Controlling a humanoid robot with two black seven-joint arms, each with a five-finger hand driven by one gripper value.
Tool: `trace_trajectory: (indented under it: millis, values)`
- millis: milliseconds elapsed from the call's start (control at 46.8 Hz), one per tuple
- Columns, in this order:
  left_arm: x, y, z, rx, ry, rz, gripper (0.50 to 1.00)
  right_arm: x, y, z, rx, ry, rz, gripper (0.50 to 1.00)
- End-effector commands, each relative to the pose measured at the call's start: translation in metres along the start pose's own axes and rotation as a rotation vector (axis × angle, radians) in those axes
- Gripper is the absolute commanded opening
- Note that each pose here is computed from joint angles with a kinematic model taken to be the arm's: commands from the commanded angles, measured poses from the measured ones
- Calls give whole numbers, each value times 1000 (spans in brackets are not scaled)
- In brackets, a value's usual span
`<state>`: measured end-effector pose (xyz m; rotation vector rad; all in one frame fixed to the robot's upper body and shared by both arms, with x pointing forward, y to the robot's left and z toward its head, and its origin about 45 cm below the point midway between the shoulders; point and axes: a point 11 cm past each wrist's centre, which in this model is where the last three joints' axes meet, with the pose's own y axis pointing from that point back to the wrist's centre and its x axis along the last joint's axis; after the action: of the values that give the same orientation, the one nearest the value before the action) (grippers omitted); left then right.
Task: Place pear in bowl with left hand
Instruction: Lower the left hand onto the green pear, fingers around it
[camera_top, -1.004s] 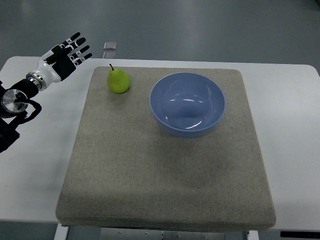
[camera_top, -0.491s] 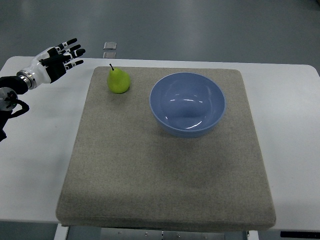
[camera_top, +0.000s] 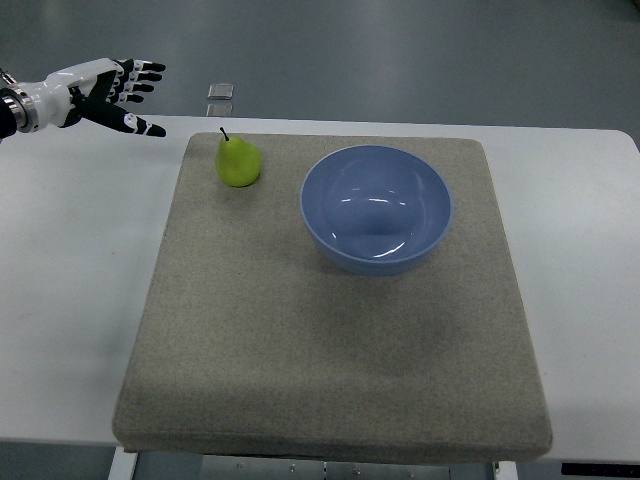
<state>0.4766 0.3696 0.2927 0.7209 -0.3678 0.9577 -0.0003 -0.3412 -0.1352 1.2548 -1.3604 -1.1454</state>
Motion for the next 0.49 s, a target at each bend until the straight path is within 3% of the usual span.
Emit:
trace_trajectory:
  millis: [0, 470]
  values:
    - [-7, -6, 5, 23, -103, -30, 996, 0, 0, 0, 0, 1, 0, 926]
    - [-30, -49, 58, 51, -464, -84, 994, 0, 0, 0, 0, 1, 0, 926]
